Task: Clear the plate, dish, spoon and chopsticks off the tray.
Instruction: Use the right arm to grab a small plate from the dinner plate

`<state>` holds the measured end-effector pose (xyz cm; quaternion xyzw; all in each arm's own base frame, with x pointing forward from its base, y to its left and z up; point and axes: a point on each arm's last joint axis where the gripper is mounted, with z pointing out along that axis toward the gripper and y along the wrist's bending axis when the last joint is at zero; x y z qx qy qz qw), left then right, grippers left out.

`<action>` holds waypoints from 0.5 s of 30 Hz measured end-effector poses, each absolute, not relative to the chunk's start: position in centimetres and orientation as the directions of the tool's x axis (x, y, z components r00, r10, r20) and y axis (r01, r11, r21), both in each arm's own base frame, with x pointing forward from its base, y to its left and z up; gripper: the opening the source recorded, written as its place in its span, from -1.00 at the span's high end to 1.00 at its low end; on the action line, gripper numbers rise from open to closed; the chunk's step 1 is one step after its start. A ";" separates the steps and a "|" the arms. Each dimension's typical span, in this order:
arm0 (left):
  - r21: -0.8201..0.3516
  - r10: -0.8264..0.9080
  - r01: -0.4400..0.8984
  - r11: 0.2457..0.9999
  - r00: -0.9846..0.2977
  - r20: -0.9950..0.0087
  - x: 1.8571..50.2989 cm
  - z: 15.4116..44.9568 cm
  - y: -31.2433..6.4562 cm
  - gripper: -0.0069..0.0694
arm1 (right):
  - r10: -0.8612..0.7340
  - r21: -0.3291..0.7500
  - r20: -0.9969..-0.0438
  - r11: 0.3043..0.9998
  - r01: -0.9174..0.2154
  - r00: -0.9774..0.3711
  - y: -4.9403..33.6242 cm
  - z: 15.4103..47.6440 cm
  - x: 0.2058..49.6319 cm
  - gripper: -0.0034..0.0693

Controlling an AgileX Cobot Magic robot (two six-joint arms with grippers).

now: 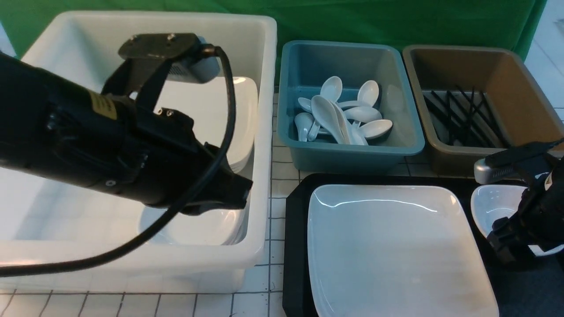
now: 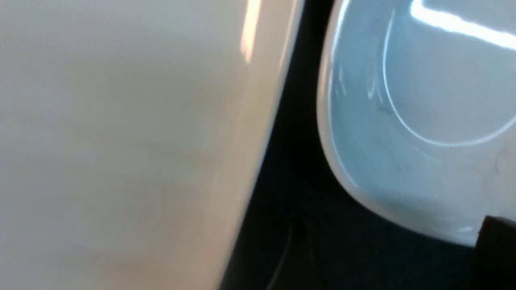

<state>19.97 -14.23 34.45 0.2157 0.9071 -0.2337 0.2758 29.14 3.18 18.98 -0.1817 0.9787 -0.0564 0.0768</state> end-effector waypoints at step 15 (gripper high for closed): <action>-0.275 0.280 0.533 0.800 -0.737 -0.615 20.1 34.4 -14.2 0.82 | -0.470 -0.192 -0.132 0.876 -0.443 -0.873 3.2 16.0 30.9 0.12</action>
